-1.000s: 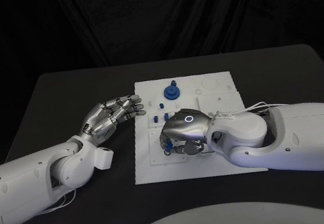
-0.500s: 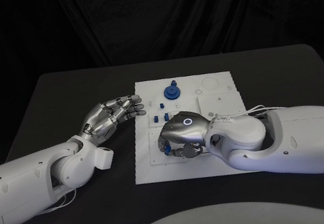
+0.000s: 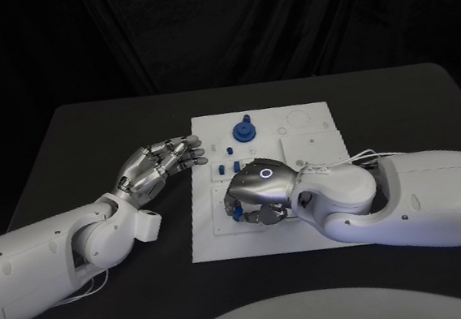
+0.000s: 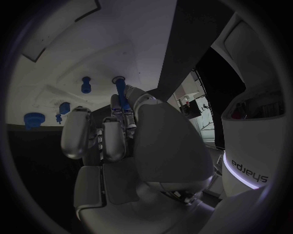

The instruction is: Assemble the parts on the task board

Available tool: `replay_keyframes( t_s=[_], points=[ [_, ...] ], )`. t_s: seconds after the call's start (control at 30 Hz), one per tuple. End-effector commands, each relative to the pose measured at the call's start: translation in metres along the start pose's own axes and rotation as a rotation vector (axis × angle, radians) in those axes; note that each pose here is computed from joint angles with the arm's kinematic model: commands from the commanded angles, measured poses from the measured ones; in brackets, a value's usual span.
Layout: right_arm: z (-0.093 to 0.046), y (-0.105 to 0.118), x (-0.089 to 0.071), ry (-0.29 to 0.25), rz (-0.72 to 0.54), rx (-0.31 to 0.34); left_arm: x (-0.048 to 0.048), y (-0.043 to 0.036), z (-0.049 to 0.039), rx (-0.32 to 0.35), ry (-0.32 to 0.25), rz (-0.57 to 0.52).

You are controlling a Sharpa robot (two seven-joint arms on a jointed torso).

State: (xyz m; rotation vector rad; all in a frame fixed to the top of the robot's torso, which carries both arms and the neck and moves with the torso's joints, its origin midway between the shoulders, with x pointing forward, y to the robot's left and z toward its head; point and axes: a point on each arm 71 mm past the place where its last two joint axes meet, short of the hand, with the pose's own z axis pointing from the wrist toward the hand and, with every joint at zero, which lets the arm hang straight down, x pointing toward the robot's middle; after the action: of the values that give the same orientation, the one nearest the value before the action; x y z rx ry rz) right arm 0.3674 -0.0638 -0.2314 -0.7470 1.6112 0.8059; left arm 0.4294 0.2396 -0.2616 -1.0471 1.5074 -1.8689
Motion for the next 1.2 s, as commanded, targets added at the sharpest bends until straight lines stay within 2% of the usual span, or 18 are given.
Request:
replay_keyframes(
  t_s=[0.03, 0.83, 1.2],
  points=[
    [-0.0013, -0.0028, 0.0042, 0.026, -0.01, 0.036, 0.0017, -0.0003, 0.0002, 0.016, 0.014, -0.014],
    [-0.0053, -0.0076, 0.0048, 0.027, -0.01, 0.053, 0.0009, 0.0011, -0.0004, 0.003, 0.014, -0.014],
    [-0.0036, -0.0053, 0.0042, 0.014, -0.008, 0.012, 0.0008, 0.0016, -0.0001, 0.0, 0.014, -0.015]
  ],
)
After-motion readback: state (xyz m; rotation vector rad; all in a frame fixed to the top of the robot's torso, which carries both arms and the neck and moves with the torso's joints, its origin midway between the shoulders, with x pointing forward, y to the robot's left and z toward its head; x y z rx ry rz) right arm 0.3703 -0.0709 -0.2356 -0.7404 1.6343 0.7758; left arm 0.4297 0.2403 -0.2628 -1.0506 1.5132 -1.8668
